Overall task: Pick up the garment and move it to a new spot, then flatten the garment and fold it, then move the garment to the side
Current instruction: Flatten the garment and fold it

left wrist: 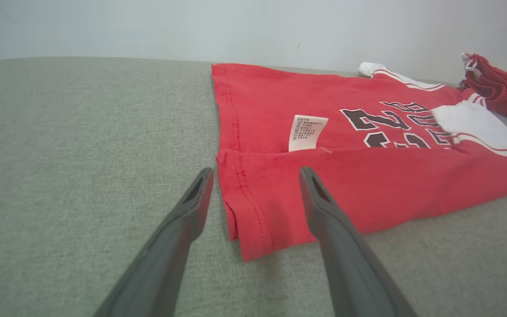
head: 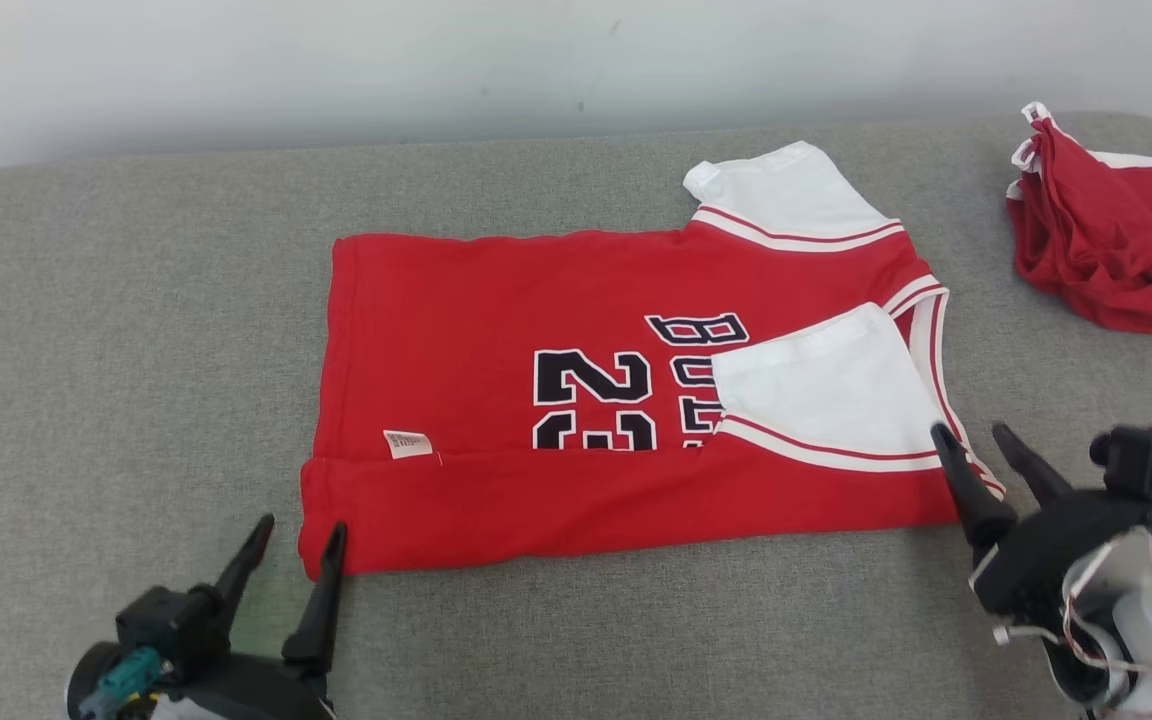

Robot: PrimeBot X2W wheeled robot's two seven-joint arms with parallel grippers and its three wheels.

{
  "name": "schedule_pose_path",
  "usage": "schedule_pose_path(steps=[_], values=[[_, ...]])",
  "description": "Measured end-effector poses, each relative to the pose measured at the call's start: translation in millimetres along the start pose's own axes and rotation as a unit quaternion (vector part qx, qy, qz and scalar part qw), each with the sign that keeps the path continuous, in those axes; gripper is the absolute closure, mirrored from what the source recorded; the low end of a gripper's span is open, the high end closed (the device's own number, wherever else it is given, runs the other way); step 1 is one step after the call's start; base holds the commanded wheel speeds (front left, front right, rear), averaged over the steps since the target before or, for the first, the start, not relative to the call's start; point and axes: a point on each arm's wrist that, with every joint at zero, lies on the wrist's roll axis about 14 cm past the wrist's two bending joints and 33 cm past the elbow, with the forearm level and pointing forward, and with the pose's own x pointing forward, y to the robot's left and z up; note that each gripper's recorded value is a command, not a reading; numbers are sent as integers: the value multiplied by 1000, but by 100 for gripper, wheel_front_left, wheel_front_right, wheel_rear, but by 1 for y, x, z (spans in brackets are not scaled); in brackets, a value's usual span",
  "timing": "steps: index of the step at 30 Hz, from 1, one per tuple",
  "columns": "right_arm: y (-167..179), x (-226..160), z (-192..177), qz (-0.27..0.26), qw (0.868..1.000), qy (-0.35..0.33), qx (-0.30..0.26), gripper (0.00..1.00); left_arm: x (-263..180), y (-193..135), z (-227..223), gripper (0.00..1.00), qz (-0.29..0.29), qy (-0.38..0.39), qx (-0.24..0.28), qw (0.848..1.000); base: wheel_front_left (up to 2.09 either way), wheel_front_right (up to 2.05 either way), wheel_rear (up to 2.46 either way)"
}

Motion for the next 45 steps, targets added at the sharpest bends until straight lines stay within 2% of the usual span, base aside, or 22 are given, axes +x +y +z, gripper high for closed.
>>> schedule_pose_path(steps=[4, 10, 16, 17, 18, 19, 20, 21, 22, 33, 45], values=[[-9, -13, -19, -10, 1000, 19, -12, 0, -5, -4, -17, 0, -1, 23, 2, 1000, 0, 0, 0], [-17, -17, -29, -23, 999, 25, -27, 0, -1, 1, -31, 0, 9, 42, -2, 999, 0, 0, 0], [-16, -16, -46, -31, 998, 42, -18, 0, 7, 6, -45, 0, 20, 65, -5, 998, 0, 0, 0], [-15, -16, -49, -31, 998, 48, -19, 22, 8, 5, -48, 0, 20, 68, -8, 997, 0, 0, 0], [-14, -15, -51, -31, 998, 51, -21, 90, 9, 4, -50, 0, 20, 71, -10, 997, 0, 0, 0], [-13, -14, -52, -30, 998, 52, -23, 100, 10, 3, -52, 29, 19, 75, -11, 997, 0, 0, 0], [-11, -13, -52, -28, 998, 53, -25, 100, 11, 2, -53, 69, 18, 77, -9, 997, 0, 0, 0], [-9, -13, -53, -27, 998, 52, -24, 100, 11, 0, -53, 97, 15, 78, -10, 997, 0, 0, 0], [-7, -13, -53, -25, 998, 49, -22, 100, 12, -2, -51, 100, 14, 75, -13, 997, 0, 0, 0], [7, -38, -50, -11, 1000, 19, 1, 100, -16, 4, -29, 100, 35, 36, -23, 998, 0, 0, 0], [13, -84, -71, -11, 999, 38, 13, 100, -65, 0, -41, 100, 57, 36, -31, 997, 0, 0, 0]])
